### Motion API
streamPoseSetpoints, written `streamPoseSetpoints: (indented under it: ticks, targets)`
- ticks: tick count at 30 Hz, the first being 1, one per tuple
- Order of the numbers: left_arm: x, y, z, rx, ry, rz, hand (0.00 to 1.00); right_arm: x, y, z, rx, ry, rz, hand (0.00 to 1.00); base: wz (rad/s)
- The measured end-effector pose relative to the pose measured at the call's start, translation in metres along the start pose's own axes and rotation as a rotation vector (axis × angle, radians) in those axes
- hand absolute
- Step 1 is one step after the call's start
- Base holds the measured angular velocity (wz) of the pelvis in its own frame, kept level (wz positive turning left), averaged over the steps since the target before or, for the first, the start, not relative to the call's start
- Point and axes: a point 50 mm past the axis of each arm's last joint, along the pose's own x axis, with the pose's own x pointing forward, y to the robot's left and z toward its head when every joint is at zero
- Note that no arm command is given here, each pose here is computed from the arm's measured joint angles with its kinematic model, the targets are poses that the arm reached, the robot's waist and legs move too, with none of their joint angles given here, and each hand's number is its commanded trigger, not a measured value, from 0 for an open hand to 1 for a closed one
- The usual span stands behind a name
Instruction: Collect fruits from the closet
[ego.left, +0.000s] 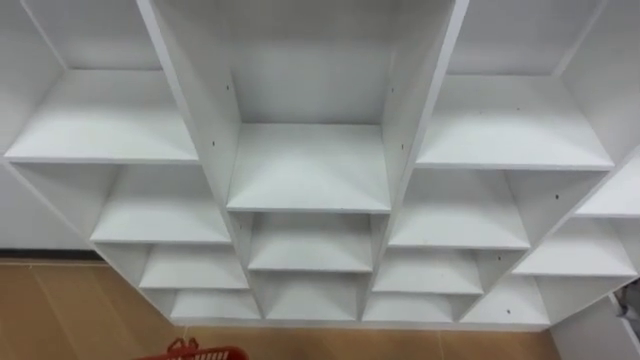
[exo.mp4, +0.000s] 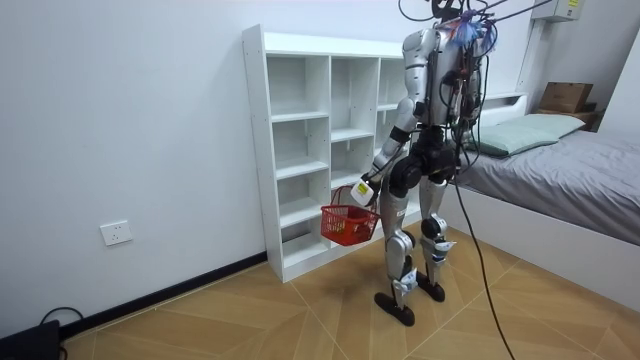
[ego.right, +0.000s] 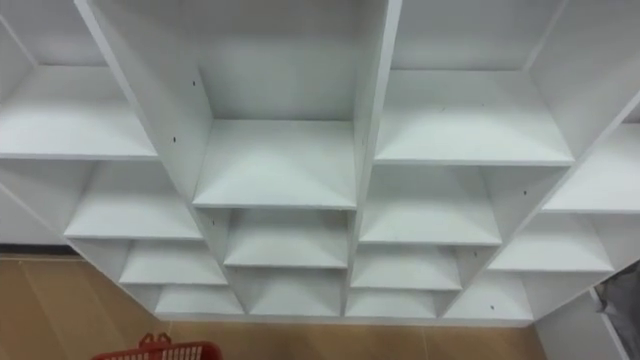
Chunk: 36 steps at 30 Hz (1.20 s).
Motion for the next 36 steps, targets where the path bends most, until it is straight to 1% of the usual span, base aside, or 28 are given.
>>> streamPoseSetpoints:
  ticks: [5,10,18,31,36]
  targets:
    - [0.001,-0.001,0.000,-0.018,0.015,0.001,1.00,0.000,-0.002,-0.002,0.016,0.025,-0.007,0.00,-0.02]
    - [0.003,-0.002,0.001,-0.016,0.031,-0.004,1.00,0.003,-0.001,0.004,-0.046,0.038,0.000,0.00,-0.07]
    - [0.004,-0.003,0.003,0.024,0.041,-0.011,1.00,0.004,-0.002,0.009,-0.096,0.032,0.005,0.00,0.00]
    - [0.005,-0.004,0.005,0.053,0.042,-0.015,1.00,0.004,-0.002,0.009,-0.099,0.032,0.003,0.00,0.00]
    - [0.008,-0.006,0.011,0.152,0.035,-0.019,1.00,0.004,-0.002,0.010,-0.102,0.026,0.004,0.00,-0.02]
